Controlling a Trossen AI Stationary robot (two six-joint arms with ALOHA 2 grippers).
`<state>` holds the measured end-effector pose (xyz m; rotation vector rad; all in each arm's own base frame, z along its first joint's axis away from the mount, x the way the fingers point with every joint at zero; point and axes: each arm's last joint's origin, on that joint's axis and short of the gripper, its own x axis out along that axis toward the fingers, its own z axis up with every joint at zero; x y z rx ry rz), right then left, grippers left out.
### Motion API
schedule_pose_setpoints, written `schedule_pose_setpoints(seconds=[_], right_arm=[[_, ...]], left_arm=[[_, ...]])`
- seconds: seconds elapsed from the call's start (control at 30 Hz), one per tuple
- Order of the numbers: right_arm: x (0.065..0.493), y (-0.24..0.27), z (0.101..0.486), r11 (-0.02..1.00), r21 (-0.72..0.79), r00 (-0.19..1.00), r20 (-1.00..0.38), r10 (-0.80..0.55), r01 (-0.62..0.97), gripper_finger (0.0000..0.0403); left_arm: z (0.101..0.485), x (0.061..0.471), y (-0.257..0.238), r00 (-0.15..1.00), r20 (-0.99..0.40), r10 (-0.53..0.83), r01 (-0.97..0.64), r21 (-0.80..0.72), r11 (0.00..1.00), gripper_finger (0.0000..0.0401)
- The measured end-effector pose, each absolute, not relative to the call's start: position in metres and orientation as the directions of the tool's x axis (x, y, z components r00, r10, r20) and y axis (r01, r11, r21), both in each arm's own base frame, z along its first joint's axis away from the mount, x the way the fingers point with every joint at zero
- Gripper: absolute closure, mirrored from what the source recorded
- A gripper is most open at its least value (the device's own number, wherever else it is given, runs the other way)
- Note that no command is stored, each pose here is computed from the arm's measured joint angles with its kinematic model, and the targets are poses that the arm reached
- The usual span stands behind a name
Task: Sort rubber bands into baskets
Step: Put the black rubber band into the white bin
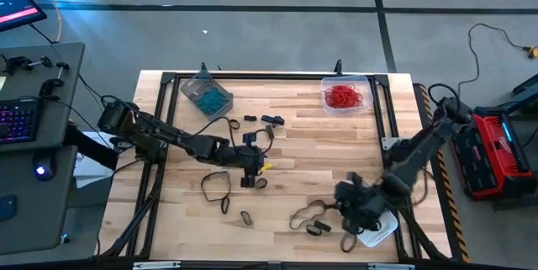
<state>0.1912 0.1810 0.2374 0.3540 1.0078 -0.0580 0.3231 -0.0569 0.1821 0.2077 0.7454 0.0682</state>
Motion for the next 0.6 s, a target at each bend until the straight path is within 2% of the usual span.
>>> schedule_pose_setpoints(seconds=[0.13,0.3,0.6], right_arm=[[0.162,0.192,0.23,0.891,0.259,0.421,-0.903,0.086,0.373,0.0402],[0.141,0.197,0.22,0.852,0.17,0.307,-0.952,0.012,0.496,0.0402],[0.145,0.205,0.189,0.856,0.002,0.106,-0.992,-0.062,0.517,0.0402]], left_arm=[[0.18,0.323,-0.046,0.711,-0.686,0.155,-0.019,0.201,0.979,0.0266],[0.178,0.322,-0.036,0.686,-0.71,0.159,-0.043,0.179,0.983,0.0265],[0.176,0.321,-0.024,0.657,-0.732,0.181,-0.071,0.178,0.981,0.0265]])
